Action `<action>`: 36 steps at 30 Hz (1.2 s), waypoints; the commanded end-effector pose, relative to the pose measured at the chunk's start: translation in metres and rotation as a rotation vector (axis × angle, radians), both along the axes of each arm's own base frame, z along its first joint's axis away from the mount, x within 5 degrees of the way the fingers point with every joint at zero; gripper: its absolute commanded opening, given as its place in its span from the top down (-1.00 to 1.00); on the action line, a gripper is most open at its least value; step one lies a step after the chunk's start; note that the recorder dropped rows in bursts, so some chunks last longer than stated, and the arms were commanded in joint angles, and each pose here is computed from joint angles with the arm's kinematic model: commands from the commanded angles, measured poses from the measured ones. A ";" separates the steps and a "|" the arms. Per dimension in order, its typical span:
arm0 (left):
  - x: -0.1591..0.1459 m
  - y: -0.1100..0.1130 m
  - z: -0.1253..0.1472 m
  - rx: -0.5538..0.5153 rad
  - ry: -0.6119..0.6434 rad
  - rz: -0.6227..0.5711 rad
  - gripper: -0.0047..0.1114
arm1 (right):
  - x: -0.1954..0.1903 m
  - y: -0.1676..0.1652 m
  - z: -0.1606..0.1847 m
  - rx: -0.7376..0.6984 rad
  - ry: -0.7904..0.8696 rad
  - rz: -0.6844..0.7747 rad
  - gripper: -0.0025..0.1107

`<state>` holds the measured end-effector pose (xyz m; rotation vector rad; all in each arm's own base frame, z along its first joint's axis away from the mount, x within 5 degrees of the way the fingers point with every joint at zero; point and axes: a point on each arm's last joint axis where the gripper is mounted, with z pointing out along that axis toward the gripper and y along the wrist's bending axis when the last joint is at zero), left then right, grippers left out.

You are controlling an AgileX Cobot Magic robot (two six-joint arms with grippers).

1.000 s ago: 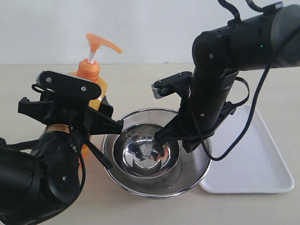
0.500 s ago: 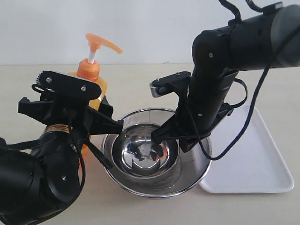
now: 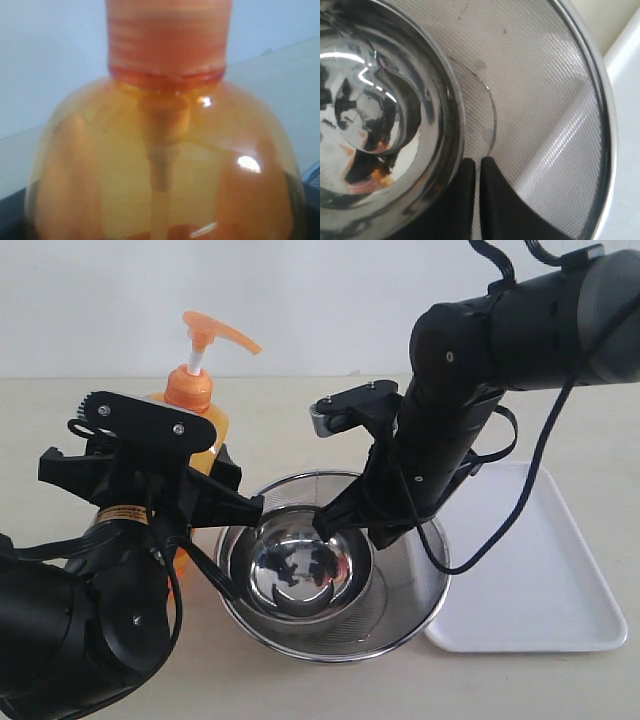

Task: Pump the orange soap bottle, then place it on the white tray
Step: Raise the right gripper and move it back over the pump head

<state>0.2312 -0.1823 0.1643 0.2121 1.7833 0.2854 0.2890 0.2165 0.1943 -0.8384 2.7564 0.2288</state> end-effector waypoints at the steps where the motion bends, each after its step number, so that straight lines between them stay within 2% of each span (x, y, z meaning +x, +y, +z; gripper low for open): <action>1: 0.002 -0.002 0.010 0.010 -0.083 -0.003 0.84 | 0.002 0.001 0.002 0.005 -0.041 0.021 0.96; 6: 0.002 -0.002 0.010 0.010 -0.083 -0.003 0.84 | 0.011 0.000 0.018 -0.044 -0.105 0.034 0.96; 13: 0.002 -0.002 0.010 0.010 -0.083 -0.003 0.84 | 0.015 -0.007 0.069 -0.091 -0.204 0.053 0.96; 17: 0.002 -0.003 0.010 0.010 -0.081 -0.004 0.84 | 0.008 -0.011 0.098 -0.018 -0.308 0.072 0.96; 24: 0.002 -0.003 0.010 0.010 -0.081 -0.004 0.84 | -0.005 -0.014 0.162 0.145 -0.636 0.202 0.96; 32: 0.002 -0.003 0.009 0.008 -0.071 -0.010 0.84 | -0.007 0.007 0.179 0.309 -0.642 0.346 0.96; 36: 0.002 -0.004 0.008 0.006 -0.058 -0.016 0.84 | 0.005 0.016 0.180 0.322 -0.648 0.357 0.96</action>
